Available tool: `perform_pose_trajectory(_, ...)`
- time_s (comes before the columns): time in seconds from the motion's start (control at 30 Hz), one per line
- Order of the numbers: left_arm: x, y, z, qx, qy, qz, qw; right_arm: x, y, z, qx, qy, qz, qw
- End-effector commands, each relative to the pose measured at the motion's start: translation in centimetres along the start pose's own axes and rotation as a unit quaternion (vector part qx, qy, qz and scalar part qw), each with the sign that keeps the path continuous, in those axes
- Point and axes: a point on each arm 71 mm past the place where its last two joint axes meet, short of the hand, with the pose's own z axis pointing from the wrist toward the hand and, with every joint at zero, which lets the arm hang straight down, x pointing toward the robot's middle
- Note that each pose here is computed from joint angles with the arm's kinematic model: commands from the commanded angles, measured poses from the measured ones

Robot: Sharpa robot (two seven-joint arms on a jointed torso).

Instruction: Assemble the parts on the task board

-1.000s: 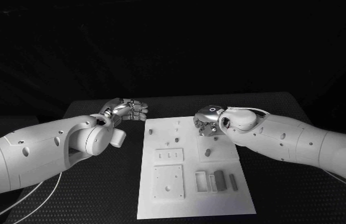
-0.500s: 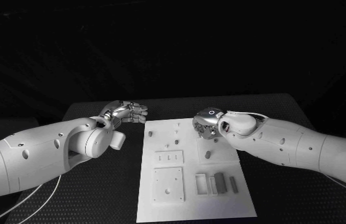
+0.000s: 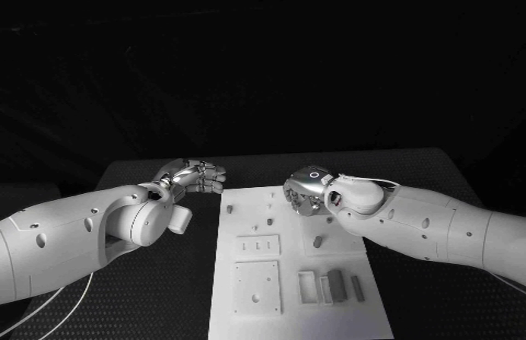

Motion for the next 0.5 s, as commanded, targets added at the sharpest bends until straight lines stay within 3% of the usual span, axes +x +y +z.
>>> perform_pose_trajectory(0.03, 0.32, -0.14, 0.03, 0.003, 0.009, -0.003, 1.000, -0.6, 0.5, 0.5, 0.007, -0.023, -0.023, 0.999)
perform_pose_trajectory(0.5, 0.51, -0.21, 0.18, 0.004, 0.011, -0.003, 1.000, -1.7, 3.0, 3.1, -0.011, -0.064, -0.056, 0.996)
